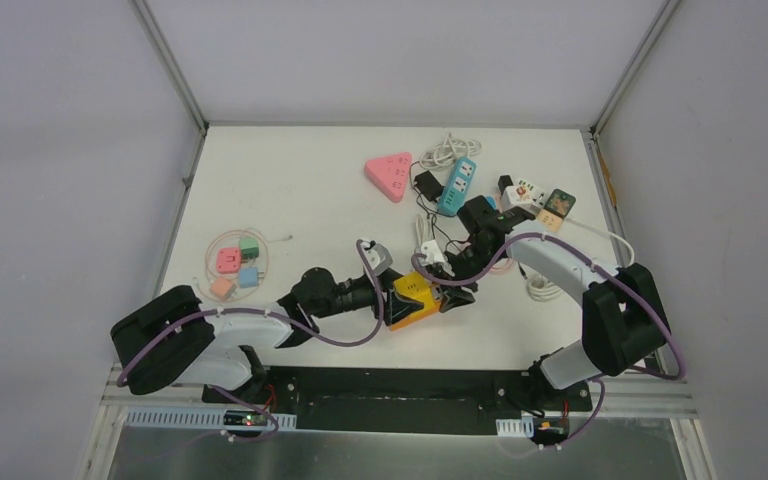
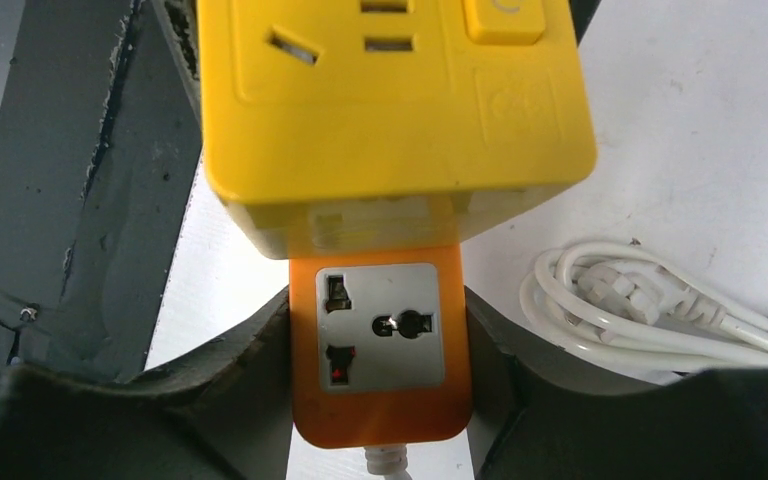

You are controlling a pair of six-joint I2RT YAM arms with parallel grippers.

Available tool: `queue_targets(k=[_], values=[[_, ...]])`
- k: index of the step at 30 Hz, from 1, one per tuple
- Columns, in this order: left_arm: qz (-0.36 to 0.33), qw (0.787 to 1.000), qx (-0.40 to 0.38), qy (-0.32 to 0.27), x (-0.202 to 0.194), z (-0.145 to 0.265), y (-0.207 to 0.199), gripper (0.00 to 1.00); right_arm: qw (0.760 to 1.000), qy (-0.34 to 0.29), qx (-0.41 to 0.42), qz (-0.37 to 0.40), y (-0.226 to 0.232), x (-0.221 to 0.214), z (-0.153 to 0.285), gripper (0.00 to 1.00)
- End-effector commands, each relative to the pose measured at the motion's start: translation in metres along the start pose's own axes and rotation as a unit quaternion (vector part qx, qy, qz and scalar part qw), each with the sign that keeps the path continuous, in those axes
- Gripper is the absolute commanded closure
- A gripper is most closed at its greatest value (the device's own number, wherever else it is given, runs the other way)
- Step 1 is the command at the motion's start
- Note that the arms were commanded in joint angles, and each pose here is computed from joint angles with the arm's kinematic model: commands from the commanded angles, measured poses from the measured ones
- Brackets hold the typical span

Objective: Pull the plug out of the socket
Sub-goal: Remove the plug from the socket.

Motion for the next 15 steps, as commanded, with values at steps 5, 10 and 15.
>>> queue_targets(k=[5,10,15], values=[[-0.066,0.997,0.045,-0.016,0.025,-0.010,0.003,1.00,1.000,-0.018,0.009,0.009,0.006,0.011,0.004,1.00],[0.035,0.994,0.035,-0.097,0.037,-0.004,-0.001,1.00,1.000,-0.017,0.009,0.012,0.006,0.012,0.005,1.00],[0.055,0.994,-0.016,-0.088,0.030,-0.016,-0.006,1.00,1.000,-0.017,0.009,0.009,0.007,0.013,0.006,1.00]])
Point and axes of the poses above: each gripper's point midway between its finger pads, its own z axis back along the fingers, its own y axis along the line the jaws close on, x = y × z, the point moved 6 cm from there along z, back along the fingers, and after that the axes turned 7 degrees about -z, right-handed, at the moved point
